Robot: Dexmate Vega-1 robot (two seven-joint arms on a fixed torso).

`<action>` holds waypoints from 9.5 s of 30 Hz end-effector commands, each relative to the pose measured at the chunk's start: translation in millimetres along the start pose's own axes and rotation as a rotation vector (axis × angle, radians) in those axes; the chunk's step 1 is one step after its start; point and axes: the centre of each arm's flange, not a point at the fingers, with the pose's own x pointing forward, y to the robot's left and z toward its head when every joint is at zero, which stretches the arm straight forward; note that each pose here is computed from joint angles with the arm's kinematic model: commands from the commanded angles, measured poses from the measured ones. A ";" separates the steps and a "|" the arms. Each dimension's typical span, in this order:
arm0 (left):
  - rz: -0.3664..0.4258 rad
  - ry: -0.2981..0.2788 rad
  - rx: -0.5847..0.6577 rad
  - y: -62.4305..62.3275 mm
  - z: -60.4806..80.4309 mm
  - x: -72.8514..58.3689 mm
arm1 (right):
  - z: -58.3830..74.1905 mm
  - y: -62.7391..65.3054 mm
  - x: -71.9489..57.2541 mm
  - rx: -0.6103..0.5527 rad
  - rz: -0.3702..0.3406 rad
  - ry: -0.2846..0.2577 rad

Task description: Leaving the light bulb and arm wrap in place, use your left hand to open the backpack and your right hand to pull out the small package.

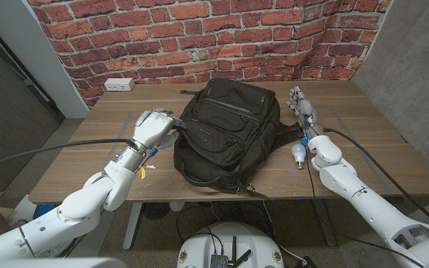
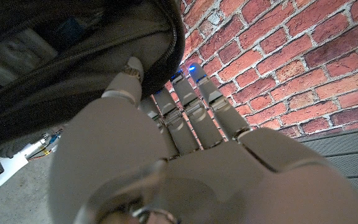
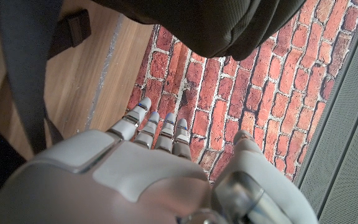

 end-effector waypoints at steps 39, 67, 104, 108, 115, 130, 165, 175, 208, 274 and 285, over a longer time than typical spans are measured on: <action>-0.069 0.095 -0.256 32.5 -14.5 99.2 | 23.7 -8.8 -35.4 -0.069 0.025 0.048; -0.126 0.094 -0.433 27.7 -37.8 150.4 | 38.0 11.1 -73.6 -0.129 -0.046 0.023; -0.266 0.235 -0.738 27.3 -35.4 202.7 | 54.8 27.8 -134.7 -0.250 -0.083 -0.002; -0.284 0.240 -0.759 27.2 -33.7 209.4 | 55.7 32.7 -142.3 -0.265 -0.088 -0.009; -0.307 0.256 -0.809 26.5 -33.7 217.9 | 58.4 37.9 -154.3 -0.275 -0.112 -0.019; -0.366 0.295 -0.884 20.8 -37.4 231.1 | 62.0 58.0 -174.2 -0.339 -0.116 -0.029; -0.379 0.263 -0.947 18.0 -40.1 283.2 | 77.0 92.7 -213.6 -0.492 -0.143 -0.052; -0.376 0.261 -0.970 16.8 -39.3 288.9 | 84.1 102.4 -224.7 -0.540 -0.133 -0.056; -0.324 0.255 -1.052 15.8 -42.6 305.3 | 97.8 149.1 -248.3 -0.713 -0.072 -0.072; -0.307 0.165 -1.159 -9.4 -45.5 319.2 | 122.7 235.0 -238.4 -1.085 0.100 -0.189; -0.303 0.166 -1.168 -9.9 -43.7 316.6 | 126.5 238.7 -220.9 -1.144 0.178 -0.198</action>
